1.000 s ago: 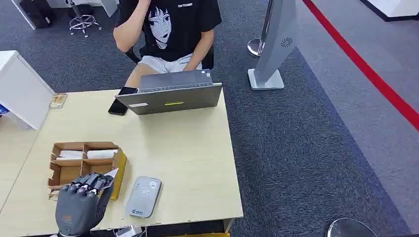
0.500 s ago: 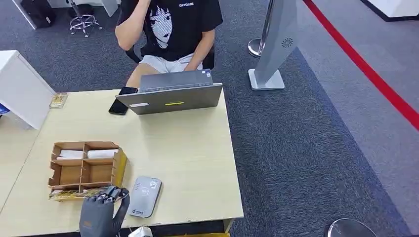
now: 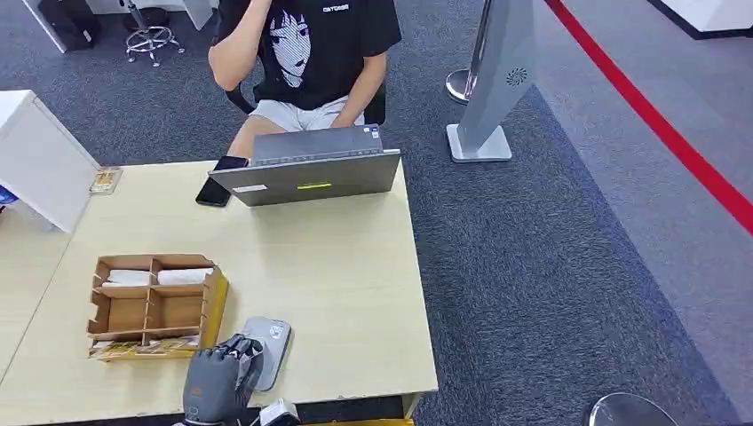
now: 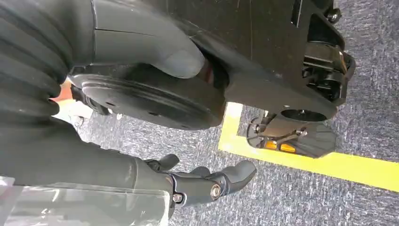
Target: Pass the card to the sensor for recognition and then transmit it.
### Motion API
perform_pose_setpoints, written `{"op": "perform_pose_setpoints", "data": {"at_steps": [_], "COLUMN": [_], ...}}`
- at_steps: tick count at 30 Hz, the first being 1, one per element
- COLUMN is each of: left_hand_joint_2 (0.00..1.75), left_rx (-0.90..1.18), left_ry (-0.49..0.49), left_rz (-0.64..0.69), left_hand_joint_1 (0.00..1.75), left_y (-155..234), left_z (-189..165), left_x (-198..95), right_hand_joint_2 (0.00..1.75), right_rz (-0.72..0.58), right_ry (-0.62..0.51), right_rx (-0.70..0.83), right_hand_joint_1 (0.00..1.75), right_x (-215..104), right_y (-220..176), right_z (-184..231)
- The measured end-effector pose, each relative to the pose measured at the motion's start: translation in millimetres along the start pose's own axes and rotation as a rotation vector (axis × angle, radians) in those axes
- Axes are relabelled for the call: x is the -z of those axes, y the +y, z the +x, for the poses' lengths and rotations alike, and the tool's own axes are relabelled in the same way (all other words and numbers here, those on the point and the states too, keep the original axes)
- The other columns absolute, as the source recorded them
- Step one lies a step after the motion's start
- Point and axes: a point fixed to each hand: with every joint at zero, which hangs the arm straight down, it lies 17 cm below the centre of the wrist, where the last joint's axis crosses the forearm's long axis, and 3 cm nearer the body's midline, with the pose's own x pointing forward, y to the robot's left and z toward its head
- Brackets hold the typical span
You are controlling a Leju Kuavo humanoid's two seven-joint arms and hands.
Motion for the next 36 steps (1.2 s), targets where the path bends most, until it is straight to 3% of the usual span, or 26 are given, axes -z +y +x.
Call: {"op": "perform_pose_setpoints", "data": {"at_steps": [10,22,29,36], "left_hand_joint_2": [1.75,1.75,1.75,1.75], "left_rx": [0.123,0.278,0.349,0.44], "left_ry": [-0.123,-0.301,-0.275,-0.186], "left_rz": [-0.045,0.224,0.296,0.291], "left_hand_joint_1": [1.75,1.75,1.75,1.75], "left_y": [-9,118,188,215], "left_z": [16,57,27,-19], "left_x": [12,65,113,137], "right_hand_joint_2": [1.75,1.75,1.75,1.75], "right_rz": [0.009,0.011,0.023,0.027], "right_ry": [0.005,-0.002,-0.008,-0.011], "right_rx": [-0.032,-0.052,-0.091,-0.129], "right_hand_joint_1": [0.0,0.0,0.0,0.0], "right_x": [0,0,-1,-1], "right_y": [2,3,5,6], "right_z": [-2,-1,1,2]}}
